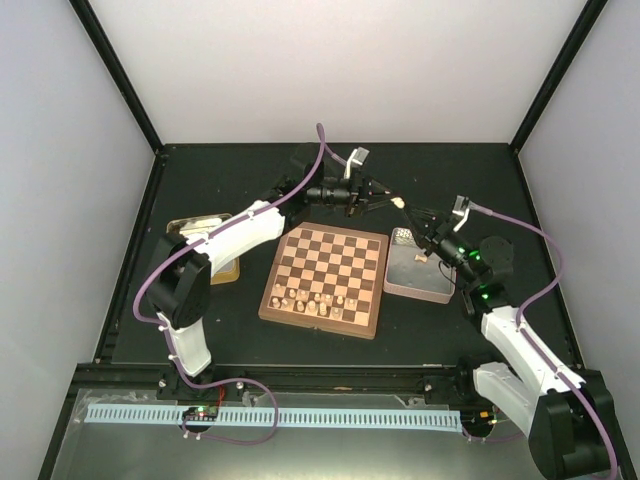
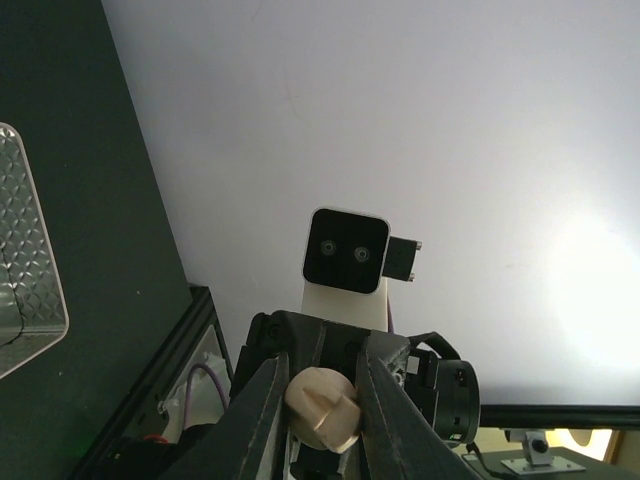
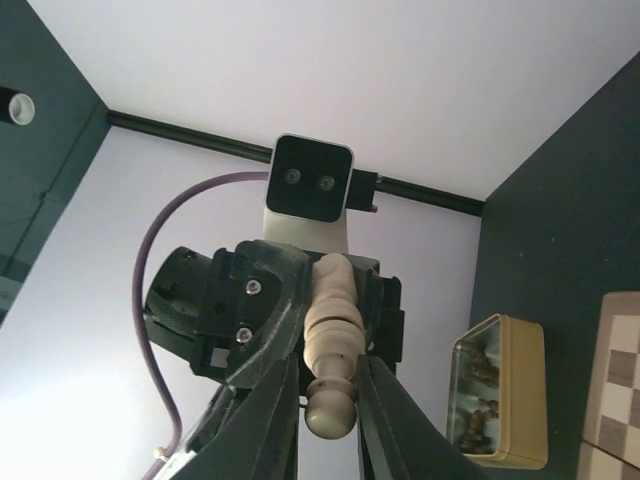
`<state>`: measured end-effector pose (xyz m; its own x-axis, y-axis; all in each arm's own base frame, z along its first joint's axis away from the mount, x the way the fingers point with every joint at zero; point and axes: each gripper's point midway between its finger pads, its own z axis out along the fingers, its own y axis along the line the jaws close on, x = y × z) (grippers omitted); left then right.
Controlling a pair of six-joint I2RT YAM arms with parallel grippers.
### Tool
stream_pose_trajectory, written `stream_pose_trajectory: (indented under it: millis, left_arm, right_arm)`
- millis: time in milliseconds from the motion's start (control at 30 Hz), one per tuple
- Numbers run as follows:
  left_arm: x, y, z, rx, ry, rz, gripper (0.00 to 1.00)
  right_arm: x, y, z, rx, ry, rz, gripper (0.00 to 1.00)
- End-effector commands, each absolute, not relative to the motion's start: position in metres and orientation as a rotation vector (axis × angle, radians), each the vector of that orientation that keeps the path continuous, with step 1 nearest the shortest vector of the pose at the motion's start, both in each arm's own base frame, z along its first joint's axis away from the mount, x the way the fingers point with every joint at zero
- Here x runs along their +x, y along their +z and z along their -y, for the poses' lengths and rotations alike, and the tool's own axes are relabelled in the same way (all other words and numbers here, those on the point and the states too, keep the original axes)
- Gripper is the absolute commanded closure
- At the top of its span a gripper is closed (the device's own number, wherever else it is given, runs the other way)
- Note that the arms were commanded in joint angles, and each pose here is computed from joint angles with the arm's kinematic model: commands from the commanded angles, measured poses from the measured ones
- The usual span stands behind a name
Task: Set up the chess pieces on the board
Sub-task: Pick up the chess piece from the storage box, then place the chess piece on the chessboard.
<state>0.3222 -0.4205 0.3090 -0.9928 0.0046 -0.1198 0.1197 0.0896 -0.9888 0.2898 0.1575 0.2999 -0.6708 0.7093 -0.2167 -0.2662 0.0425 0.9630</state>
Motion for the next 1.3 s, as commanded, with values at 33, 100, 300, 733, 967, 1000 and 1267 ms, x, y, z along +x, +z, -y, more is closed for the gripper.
stream_pose_trajectory:
  millis: [33, 100, 300, 733, 967, 1000, 1267]
  left_arm:
    - [0.32, 0.318, 0.416, 0.169, -2.062, -2.228, 0.99]
    - [0.321, 0.318, 0.416, 0.166, -2.056, -2.227, 0.98]
    - [0.328, 0.311, 0.407, 0.154, -1.944, -2.239, 0.98]
    - [0.341, 0.242, 0.285, 0.158, -0.862, -2.321, 0.98]
    - [0.317, 0.235, 0.244, 0.231, -0.69, -2.255, 0.98]
    - [0.312, 0.244, 0.24, 0.236, -0.698, -2.224, 0.99]
    - [0.294, 0.256, 0.227, 0.289, -0.687, -2.137, 0.99]
  right_arm:
    - [0.292, 0.31, -0.157, 0.423, 1.692, -1.596, 0.86]
    - [0.292, 0.309, -0.159, 0.407, 1.689, -1.618, 0.89]
    - [0.294, 0.291, -0.163, 0.379, 1.577, -1.758, 0.95]
    - [0.264, 0.145, -0.178, 0.028, 0.911, -2.598, 0.99]
    - [0.236, 0.104, -0.197, -0.202, 0.562, -2.846, 0.99]
    - [0.231, 0.098, -0.199, -0.233, 0.523, -2.878, 0.99]
    - [0.203, 0.067, -0.215, -0.443, 0.278, -3.018, 0.99]
